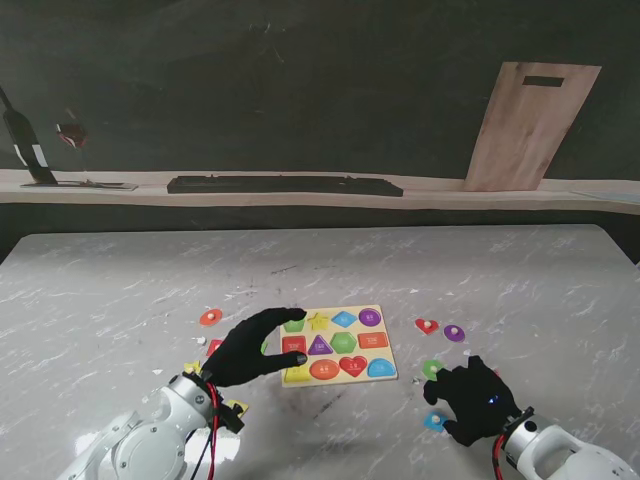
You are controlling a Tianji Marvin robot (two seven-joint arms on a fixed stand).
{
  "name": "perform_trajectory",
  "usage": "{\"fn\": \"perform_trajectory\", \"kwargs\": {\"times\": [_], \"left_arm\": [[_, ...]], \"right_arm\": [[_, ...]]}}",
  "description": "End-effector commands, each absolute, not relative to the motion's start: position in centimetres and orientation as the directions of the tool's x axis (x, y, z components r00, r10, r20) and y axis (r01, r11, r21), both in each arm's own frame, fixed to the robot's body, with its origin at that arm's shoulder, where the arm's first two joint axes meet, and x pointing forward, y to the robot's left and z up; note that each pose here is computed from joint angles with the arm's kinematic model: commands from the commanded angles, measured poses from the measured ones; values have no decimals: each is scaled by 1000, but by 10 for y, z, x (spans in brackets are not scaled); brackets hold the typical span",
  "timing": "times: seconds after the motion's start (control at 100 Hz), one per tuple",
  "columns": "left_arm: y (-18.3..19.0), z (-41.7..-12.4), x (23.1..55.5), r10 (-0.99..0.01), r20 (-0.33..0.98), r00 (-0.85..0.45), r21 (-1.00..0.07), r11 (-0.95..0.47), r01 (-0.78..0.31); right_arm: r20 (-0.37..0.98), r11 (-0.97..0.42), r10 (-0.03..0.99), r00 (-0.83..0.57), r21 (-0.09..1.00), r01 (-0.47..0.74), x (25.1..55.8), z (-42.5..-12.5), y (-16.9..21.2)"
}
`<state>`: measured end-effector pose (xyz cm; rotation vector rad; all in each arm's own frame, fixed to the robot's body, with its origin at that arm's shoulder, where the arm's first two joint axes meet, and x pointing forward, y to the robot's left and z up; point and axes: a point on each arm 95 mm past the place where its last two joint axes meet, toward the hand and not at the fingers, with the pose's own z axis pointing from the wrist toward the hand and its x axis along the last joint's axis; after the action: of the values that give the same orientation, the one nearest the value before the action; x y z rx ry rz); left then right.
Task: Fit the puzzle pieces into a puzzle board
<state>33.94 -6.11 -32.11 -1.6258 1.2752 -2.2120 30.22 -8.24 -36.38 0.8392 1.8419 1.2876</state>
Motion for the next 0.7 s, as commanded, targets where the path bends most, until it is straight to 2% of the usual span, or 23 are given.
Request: {"fn": "perform_trajectory", "kwargs": {"times": [0.0, 0.69], "left_arm": [[-64, -319, 338, -517, 740, -431, -668, -643, -376], [-61, -320, 333, -530, 735, -423, -672, -654, -348]], "right_arm": [[-197, 297, 820, -538, 949, 106, 298, -368, -82], [-169, 272, 828, -535, 955, 119, 306, -380, -78]]}}
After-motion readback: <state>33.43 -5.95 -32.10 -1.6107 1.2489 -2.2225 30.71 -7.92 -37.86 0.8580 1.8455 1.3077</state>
